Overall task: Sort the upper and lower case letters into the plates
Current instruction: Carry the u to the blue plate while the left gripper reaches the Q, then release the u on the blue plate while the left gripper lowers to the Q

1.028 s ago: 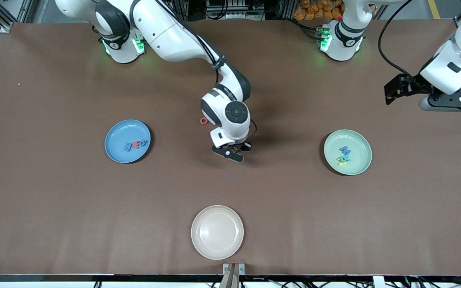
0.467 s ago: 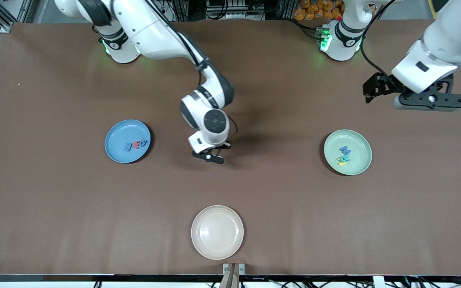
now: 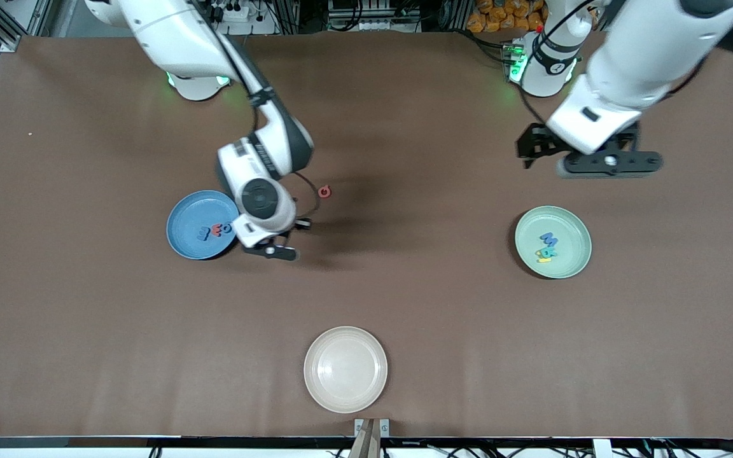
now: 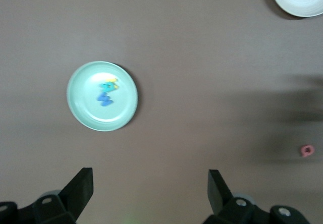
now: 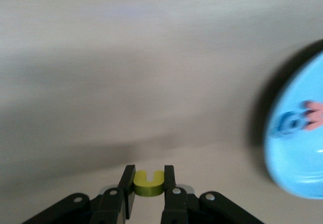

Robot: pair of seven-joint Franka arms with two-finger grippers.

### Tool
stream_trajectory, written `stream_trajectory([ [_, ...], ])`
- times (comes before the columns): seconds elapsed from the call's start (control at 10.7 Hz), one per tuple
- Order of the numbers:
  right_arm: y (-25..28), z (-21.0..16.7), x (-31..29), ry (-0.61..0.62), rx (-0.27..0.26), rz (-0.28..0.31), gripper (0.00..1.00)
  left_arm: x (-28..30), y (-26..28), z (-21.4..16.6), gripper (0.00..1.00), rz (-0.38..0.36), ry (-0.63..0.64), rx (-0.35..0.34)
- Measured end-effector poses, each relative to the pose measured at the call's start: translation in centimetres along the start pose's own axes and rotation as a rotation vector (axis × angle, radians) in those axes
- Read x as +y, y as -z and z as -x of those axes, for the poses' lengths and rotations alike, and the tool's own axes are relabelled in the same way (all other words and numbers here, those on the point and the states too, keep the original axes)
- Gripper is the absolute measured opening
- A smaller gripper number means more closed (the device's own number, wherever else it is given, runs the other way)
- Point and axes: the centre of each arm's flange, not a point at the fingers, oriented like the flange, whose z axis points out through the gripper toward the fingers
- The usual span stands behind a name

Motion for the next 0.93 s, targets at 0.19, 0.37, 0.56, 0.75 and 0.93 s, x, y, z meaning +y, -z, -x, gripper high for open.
stream_trajectory([
  [0.19, -0.4, -0.7, 5.0, 0.019, -0.024, 0.011, 0.27, 3.2, -1.5, 0.4, 1.00, 0.036, 0.086, -0.020],
  [0.37, -1.7, -1.0, 8.0, 0.035, -0.014, 0.052, 0.27, 6.4, -3.5, 0.8, 1.00, 0.048, 0.167, -0.034],
  [0.56, -3.4, -1.6, 12.4, 0.092, 0.008, 0.033, 0.27, 9.7, -5.7, 1.4, 1.00, 0.059, 0.253, -0.046],
  [0.75, -4.1, -2.4, 18.3, 0.138, 0.012, 0.002, 0.27, 12.3, -7.5, 1.9, 1.00, 0.069, 0.317, -0.054],
  [0.93, -4.0, -2.3, 20.1, 0.148, 0.011, -0.008, 0.27, 15.3, -9.6, 2.8, 1.00, 0.088, 0.331, -0.069],
])
